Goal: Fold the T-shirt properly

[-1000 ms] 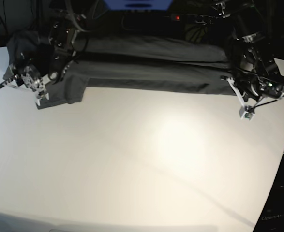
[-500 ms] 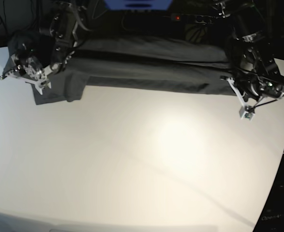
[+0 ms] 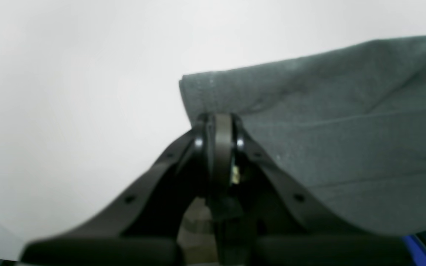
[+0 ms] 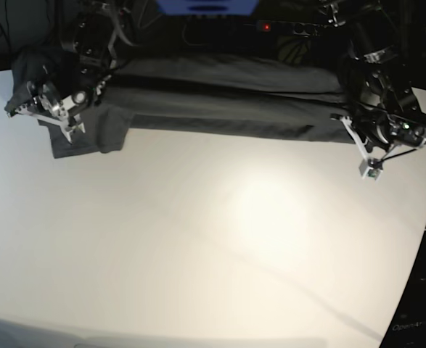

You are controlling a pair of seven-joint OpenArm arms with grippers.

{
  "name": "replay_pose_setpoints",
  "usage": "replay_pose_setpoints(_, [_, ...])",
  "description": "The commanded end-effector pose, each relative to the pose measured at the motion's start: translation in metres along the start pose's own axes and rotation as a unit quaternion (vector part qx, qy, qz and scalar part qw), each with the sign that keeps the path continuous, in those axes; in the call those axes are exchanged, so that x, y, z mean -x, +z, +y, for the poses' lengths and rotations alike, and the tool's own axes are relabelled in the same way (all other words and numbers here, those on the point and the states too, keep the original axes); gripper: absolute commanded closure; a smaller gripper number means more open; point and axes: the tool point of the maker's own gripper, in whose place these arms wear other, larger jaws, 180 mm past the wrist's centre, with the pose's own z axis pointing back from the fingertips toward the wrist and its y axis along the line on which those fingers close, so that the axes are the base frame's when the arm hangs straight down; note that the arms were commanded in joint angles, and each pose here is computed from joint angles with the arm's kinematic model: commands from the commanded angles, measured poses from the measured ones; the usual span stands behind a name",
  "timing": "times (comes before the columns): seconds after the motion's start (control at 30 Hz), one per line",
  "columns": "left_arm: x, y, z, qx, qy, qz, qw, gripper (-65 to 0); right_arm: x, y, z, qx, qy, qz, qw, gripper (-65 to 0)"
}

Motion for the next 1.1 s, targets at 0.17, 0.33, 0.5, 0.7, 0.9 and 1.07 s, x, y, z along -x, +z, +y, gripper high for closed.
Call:
replay_pose_setpoints(0.17, [0.019, -0.005, 0.002, -0.016, -0.005, 0.041, 0.999, -2.3, 0.021, -0.006, -0.010, 0.004, -0.025, 0.034, 0.9991, -0.1])
replay_pose_setpoints(0.33, [0.019, -0.005, 0.002, -0.018, -0.006, 0.042, 0.999, -2.3, 0.020, -0.015, 0.012, -0.033, -0.007, 0.033, 0.9989, -0.1])
replay_pose_setpoints(0.5, [0.019, -0.005, 0.002, -0.018, -0.006, 0.042, 0.999, -2.3, 0.016, -0.023, 0.026, -0.056, 0.007, 0.040, 0.9976, -0.1])
replay_pose_setpoints(0.7, [0.019, -0.005, 0.002, -0.018, -0.006, 0.042, 0.999, -2.3, 0.003, -0.023, 0.039, -0.092, 0.000, 0.010, 0.9957, -0.1])
replay_pose_setpoints(0.9, [0.019, -0.005, 0.003, -0.018, -0.006, 0.043, 0.999, -2.3, -0.005, -0.035, 0.066, -0.136, 0.023, 0.022, 0.9902, -0.1])
replay_pose_setpoints(1.07, [0.019, -0.005, 0.004, -0.019, -0.005, 0.042, 0.999, -2.3, -0.006, -0.036, 0.067, -0.139, 0.024, 0.023, 0.9897, -0.1])
